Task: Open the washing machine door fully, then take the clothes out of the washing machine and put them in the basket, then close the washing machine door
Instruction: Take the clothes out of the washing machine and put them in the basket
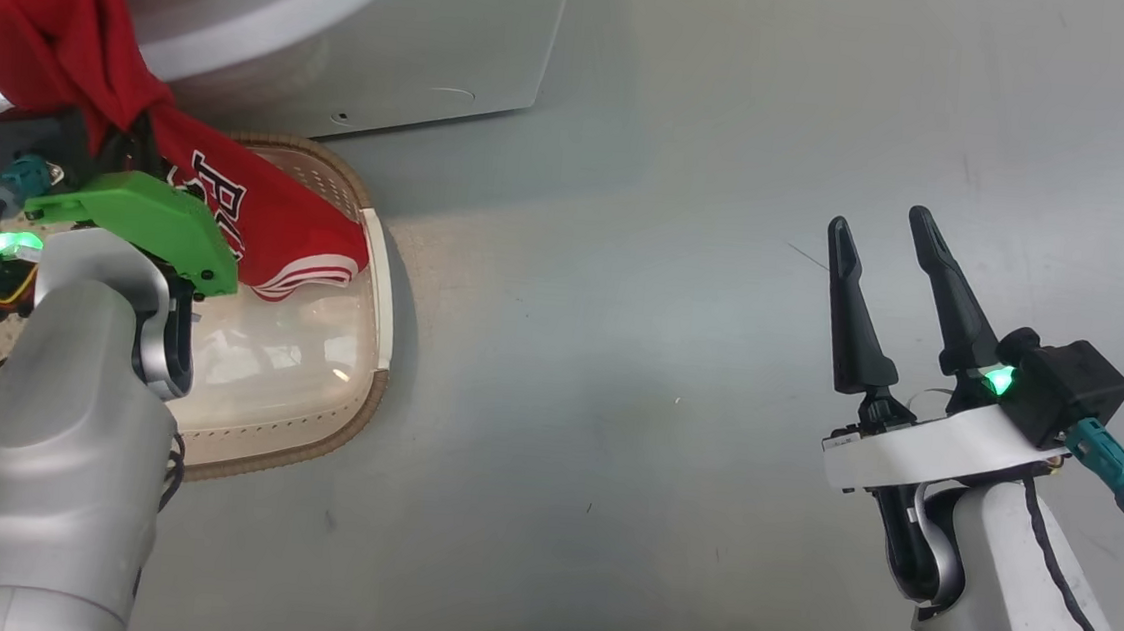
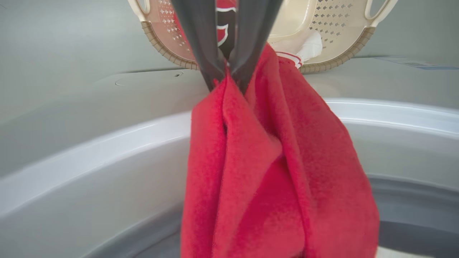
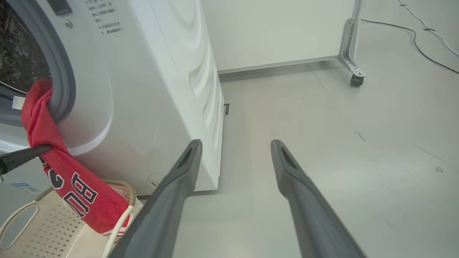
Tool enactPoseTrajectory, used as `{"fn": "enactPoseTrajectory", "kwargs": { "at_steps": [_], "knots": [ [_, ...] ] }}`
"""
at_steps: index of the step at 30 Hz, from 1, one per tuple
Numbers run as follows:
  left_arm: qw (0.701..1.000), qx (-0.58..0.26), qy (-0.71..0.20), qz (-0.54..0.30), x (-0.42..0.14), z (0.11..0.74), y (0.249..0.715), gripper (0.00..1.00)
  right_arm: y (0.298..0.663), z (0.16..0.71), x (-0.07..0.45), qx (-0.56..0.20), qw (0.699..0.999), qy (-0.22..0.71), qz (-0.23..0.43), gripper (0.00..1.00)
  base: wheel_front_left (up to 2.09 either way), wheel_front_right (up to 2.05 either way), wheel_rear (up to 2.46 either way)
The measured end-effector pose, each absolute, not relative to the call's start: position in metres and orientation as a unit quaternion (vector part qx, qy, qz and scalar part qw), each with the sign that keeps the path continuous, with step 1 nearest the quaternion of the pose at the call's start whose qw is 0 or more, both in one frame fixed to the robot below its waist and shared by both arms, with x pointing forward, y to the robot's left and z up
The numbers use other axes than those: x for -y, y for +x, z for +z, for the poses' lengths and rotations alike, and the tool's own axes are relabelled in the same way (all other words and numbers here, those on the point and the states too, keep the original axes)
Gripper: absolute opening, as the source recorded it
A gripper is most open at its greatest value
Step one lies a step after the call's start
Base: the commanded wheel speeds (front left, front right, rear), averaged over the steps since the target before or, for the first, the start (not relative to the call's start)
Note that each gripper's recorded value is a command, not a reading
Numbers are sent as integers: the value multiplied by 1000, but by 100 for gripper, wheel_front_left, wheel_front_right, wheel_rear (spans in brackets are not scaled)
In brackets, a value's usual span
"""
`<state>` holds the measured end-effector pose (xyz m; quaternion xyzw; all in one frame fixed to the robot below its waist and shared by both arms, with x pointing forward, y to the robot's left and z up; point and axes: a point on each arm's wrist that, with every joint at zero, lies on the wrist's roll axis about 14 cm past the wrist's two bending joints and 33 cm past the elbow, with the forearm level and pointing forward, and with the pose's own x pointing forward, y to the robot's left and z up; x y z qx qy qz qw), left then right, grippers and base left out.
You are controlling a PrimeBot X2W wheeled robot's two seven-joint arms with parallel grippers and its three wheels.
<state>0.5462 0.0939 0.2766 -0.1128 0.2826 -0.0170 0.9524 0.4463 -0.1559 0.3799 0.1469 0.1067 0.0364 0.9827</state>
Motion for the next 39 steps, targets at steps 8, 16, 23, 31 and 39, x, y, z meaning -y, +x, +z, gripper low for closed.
{"fn": "enactPoseTrajectory", "kwargs": {
  "at_steps": [8,16,23,31,39],
  "knots": [
    [966,-233,-116,-7,-104,299,535,0,449,386,148,-98,984,140,50,100,0,0,0],
    [972,-203,-121,-5,-110,325,525,0,445,393,139,-93,984,141,63,100,0,0,0],
    [981,-148,-126,-5,-117,366,525,0,440,400,132,-88,983,141,72,100,0,0,0],
    [991,-56,-118,-11,-125,430,530,0,439,416,121,-71,983,144,89,100,0,0,0],
    [994,-27,-108,-22,-122,452,513,0,431,423,118,-67,983,144,93,100,0,0,0]
  ]
}}
